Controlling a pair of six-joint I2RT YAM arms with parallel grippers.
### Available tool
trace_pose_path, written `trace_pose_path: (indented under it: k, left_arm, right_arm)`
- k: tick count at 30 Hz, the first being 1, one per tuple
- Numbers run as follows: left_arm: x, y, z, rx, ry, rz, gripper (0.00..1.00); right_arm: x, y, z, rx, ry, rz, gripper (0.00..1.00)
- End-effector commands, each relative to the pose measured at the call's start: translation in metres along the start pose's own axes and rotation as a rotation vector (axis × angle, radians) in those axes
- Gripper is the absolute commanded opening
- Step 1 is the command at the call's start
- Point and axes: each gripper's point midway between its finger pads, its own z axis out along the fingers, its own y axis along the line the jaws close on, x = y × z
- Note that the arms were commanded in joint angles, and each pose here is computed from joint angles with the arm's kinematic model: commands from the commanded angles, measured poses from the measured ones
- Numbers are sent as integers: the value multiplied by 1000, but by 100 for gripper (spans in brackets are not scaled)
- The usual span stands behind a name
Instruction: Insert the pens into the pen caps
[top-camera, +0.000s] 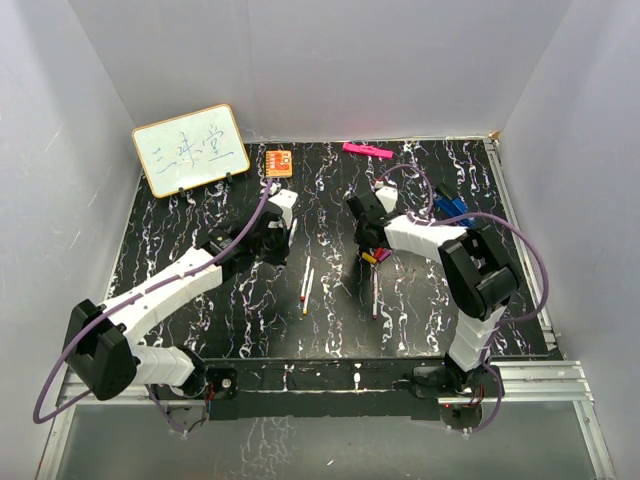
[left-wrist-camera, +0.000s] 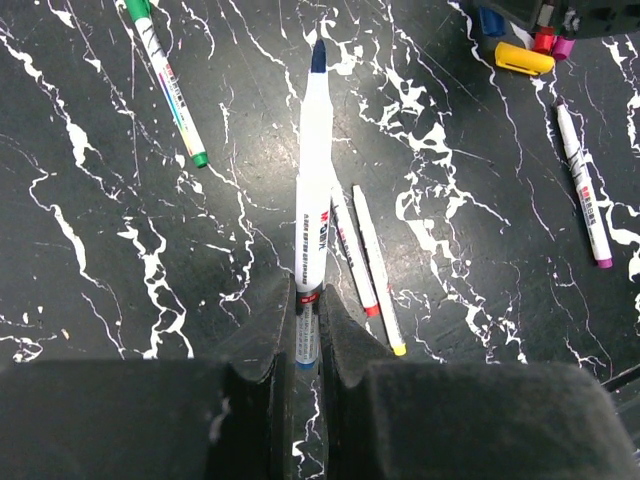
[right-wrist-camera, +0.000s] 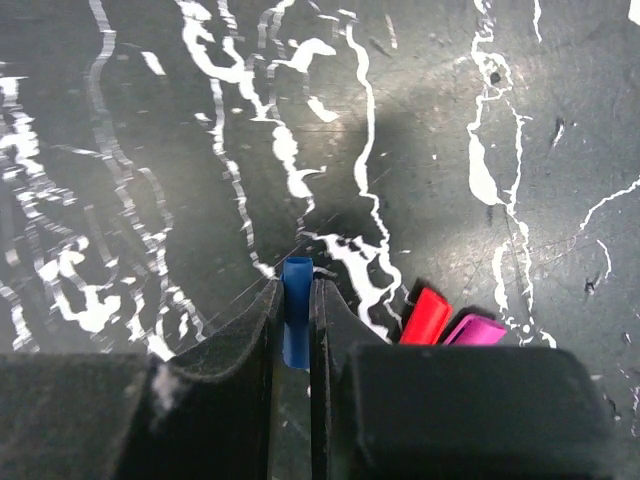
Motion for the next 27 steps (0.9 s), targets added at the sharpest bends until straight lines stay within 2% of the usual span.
trace_pose_path:
  k: [1,5,12,27]
  left_arm:
    - [-23,-8,0,33,-57,-1,0]
    - [-26,-15,3,68,-72,-8,0]
    - [-33,-35,4,182,-116,-31,0]
    - [-52,-78,-13,437,-202,-18,0]
  right_arm:
    - [-61,41,-55,-206,-164,6,0]
    - [-101,58,-98,-345,-293,24,0]
    - [-137,68,-175,-648,-443,85,0]
    - [-149,72,-250,-1092,-520,196,0]
